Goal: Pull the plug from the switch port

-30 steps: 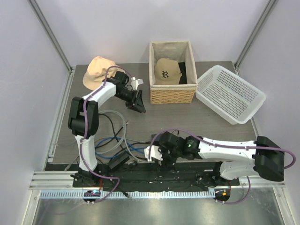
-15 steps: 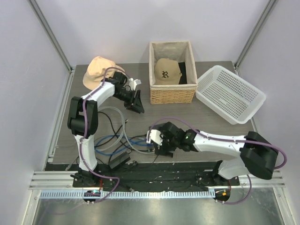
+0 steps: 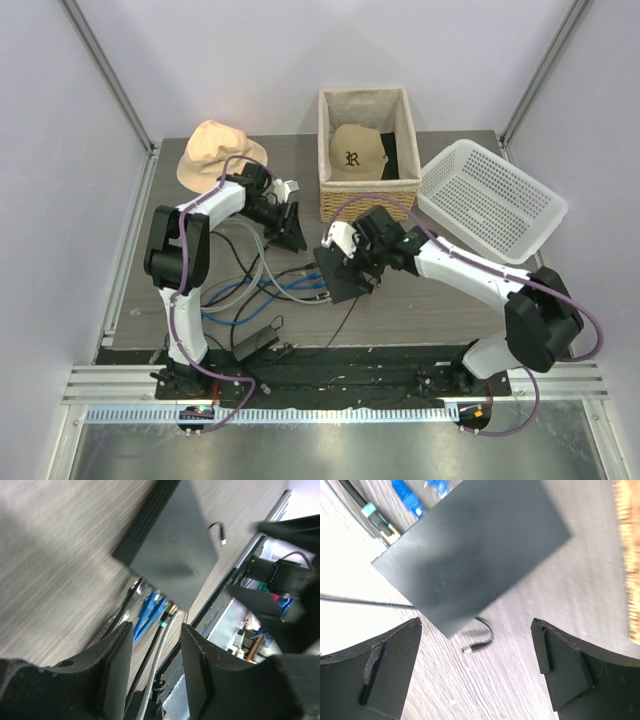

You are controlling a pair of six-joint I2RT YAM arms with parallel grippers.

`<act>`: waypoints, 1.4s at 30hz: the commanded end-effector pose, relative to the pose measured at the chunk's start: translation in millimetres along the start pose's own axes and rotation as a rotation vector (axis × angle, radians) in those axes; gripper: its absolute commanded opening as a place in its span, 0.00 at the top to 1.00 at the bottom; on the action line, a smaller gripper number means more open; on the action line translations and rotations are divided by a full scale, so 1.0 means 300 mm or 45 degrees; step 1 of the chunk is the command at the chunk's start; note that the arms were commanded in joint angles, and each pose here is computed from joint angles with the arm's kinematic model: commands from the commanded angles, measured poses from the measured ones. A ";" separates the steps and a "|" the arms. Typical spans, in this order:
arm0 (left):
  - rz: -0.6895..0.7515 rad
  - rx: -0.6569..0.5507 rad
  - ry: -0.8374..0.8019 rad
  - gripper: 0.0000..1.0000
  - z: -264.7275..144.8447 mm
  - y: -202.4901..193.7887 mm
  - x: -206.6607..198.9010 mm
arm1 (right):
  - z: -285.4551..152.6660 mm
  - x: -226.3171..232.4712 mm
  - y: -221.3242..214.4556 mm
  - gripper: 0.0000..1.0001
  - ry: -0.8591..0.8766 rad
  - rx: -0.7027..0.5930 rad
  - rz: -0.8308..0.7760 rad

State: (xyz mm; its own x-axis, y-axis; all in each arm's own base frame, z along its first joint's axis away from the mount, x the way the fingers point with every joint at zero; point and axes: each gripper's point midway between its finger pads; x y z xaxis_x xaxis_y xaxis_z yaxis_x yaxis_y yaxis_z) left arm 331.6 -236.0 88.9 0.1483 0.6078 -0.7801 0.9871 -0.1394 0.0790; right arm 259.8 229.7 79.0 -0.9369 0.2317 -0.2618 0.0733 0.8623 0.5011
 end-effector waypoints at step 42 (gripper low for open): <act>0.086 0.189 -0.062 0.57 0.239 -0.142 0.150 | 0.232 -0.065 0.115 0.97 0.261 -0.048 0.769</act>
State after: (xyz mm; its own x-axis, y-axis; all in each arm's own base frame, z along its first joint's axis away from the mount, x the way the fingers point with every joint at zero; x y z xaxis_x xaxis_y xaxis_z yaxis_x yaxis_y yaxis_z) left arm 308.5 -260.2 31.1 0.1346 0.4896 -0.8615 0.9746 -0.2227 0.0257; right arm 298.4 289.5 45.7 -0.7913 0.5521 0.2628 0.5967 0.6033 0.5292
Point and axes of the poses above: each gripper's point midway between its finger pads, its own z axis out along the fingers, its own x axis along the line the jaws close on, y = z × x, and after that the axes turned 7 degrees about -z, right-handed
